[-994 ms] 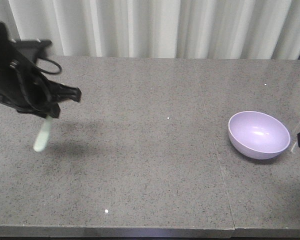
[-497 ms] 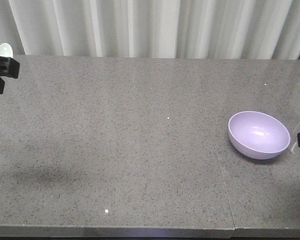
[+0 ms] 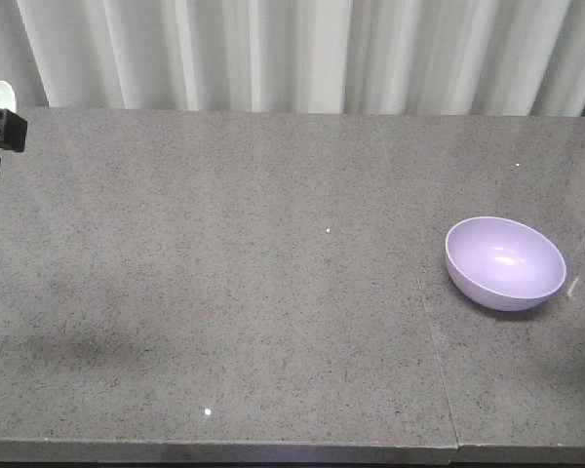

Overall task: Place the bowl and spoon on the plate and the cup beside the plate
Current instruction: 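Move the right gripper to the lavender bowl rim and grip it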

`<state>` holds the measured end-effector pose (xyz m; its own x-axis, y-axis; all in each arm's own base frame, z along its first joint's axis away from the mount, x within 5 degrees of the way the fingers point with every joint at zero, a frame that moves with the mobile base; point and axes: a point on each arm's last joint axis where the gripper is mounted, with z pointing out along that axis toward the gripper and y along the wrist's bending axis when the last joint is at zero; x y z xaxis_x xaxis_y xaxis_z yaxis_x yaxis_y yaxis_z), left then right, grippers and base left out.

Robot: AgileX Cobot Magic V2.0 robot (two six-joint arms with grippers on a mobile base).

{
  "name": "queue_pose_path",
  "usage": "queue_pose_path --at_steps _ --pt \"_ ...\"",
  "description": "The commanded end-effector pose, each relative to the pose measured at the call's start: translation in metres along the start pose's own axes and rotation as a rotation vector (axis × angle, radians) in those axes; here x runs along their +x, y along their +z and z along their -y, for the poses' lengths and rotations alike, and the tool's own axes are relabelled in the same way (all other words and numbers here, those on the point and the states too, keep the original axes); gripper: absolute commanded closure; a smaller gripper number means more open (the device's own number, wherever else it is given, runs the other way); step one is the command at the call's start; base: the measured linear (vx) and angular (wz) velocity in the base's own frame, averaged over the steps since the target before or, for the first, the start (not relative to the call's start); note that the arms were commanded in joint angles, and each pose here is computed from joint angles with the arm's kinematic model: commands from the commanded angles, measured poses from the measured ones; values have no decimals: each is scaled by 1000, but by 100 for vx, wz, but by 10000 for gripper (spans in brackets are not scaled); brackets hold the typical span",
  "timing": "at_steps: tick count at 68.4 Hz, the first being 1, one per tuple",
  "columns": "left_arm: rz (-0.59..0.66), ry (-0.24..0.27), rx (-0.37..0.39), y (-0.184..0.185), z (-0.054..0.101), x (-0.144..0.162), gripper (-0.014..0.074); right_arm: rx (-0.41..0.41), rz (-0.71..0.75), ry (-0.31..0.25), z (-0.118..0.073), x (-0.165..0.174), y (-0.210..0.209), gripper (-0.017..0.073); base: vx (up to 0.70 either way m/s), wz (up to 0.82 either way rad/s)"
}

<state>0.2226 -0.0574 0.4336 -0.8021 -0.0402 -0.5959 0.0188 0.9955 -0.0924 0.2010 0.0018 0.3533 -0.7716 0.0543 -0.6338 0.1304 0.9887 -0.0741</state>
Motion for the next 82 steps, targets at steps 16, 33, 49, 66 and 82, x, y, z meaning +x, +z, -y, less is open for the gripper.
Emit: queue_pose_path --at_steps 16,33,49,66,82 --pt "63 -6 15 -15 0 -2 600 33 35 78 19 -32 61 53 0 0" --pt "62 -6 16 -15 0 -2 600 -78 39 92 21 -40 103 53 0 0" --pt "62 -6 16 -15 0 -2 600 -93 20 89 17 -41 143 53 0 0" --pt "62 -6 16 -15 0 -2 600 -90 -35 88 15 -34 177 54 0 0" --pt "62 -6 16 -15 0 -2 600 -90 -77 91 14 -29 190 321 0 0"
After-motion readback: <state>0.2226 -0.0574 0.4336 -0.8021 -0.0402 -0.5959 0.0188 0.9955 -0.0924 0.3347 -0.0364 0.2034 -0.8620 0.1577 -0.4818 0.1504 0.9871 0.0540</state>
